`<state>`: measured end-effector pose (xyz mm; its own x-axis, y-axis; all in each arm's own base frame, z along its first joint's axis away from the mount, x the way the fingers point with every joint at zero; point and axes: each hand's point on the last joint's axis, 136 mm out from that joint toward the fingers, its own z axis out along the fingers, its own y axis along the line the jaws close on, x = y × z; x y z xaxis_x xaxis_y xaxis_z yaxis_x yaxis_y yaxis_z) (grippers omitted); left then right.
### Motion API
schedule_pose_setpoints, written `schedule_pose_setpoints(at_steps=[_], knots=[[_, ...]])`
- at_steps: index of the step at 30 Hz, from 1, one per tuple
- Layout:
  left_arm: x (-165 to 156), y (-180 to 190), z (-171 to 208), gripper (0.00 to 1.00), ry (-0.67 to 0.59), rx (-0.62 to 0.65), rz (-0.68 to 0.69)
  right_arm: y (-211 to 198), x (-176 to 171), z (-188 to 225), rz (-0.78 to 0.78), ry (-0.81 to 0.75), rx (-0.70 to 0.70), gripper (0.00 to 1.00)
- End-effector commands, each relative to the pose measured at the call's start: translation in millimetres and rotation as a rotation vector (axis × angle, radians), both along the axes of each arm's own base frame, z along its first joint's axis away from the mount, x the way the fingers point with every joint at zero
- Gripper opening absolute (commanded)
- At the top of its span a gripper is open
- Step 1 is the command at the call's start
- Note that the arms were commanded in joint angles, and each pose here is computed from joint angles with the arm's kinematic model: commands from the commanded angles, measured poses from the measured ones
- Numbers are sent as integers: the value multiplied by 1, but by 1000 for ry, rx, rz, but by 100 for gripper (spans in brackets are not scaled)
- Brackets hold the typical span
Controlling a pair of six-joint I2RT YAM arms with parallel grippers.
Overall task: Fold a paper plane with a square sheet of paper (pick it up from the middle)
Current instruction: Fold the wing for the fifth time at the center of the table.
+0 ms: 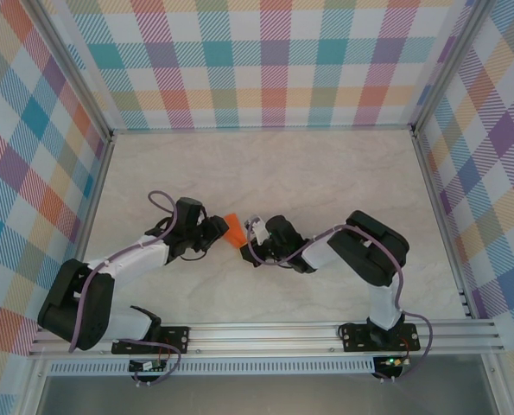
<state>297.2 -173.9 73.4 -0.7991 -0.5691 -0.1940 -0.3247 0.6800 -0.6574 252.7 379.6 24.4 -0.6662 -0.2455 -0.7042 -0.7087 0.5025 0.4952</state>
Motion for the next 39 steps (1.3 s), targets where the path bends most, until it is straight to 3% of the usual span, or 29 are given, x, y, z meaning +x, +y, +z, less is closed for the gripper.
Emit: schedule_pose_setpoints(at_steps=[1, 8, 16, 39], knots=[[1, 0, 4, 49, -52, -17, -26, -8, 1, -18, -38, 149, 13, 9], [0, -5, 1, 48, -71, -38, -57, -19, 11, -18, -108, 239, 74, 8], [3, -12, -7, 37, -71, -51, -85, -27, 19, -21, -173, 329, 87, 6], [21, -38, -22, 22, -64, -68, -176, -35, 11, -48, -194, 527, 21, 5]])
